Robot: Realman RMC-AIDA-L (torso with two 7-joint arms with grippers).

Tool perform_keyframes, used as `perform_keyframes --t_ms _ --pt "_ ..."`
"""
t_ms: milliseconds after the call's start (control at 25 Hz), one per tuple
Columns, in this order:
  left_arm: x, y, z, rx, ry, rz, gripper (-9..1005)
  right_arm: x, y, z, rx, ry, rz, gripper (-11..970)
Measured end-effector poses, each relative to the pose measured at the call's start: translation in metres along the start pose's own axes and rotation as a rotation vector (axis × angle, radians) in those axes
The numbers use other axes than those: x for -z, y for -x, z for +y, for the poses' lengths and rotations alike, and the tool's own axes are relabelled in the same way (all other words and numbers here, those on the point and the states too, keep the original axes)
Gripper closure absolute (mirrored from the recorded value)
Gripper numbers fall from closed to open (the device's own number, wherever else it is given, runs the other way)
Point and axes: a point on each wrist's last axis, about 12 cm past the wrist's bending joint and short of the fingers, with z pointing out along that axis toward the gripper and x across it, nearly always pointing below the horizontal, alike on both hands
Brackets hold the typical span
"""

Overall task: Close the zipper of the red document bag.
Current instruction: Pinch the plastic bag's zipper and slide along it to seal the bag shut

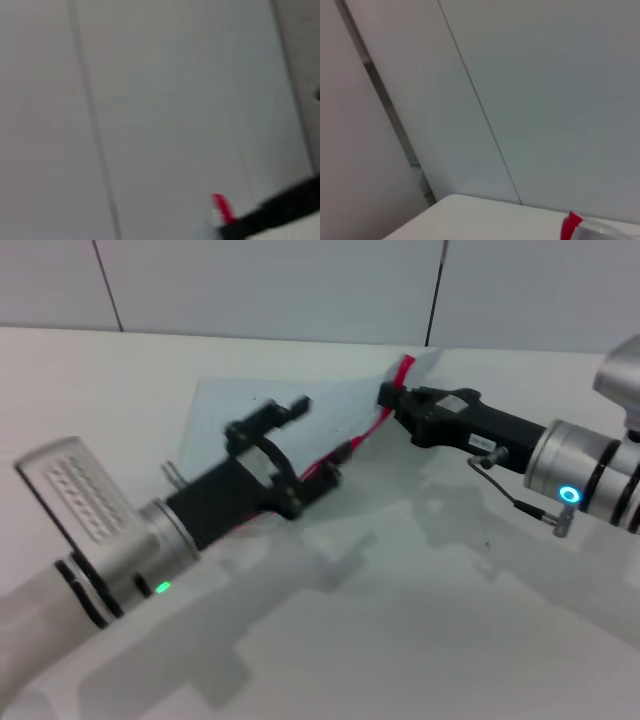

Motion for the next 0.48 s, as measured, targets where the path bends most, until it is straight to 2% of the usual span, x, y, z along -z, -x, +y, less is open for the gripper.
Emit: perform_keyframes --t_ms 200,480 --pt "-0.005 -0.003 -0.013 -0.083 -0.042 0.029 321 -0.004 0.002 0.005 -0.01 0.022 -0.005 918" --pt "-0.005 -0.004 -0.011 -0.091 -0.023 0.038 321 -0.005 0.002 0.012 -0.003 0.08 -0.008 909"
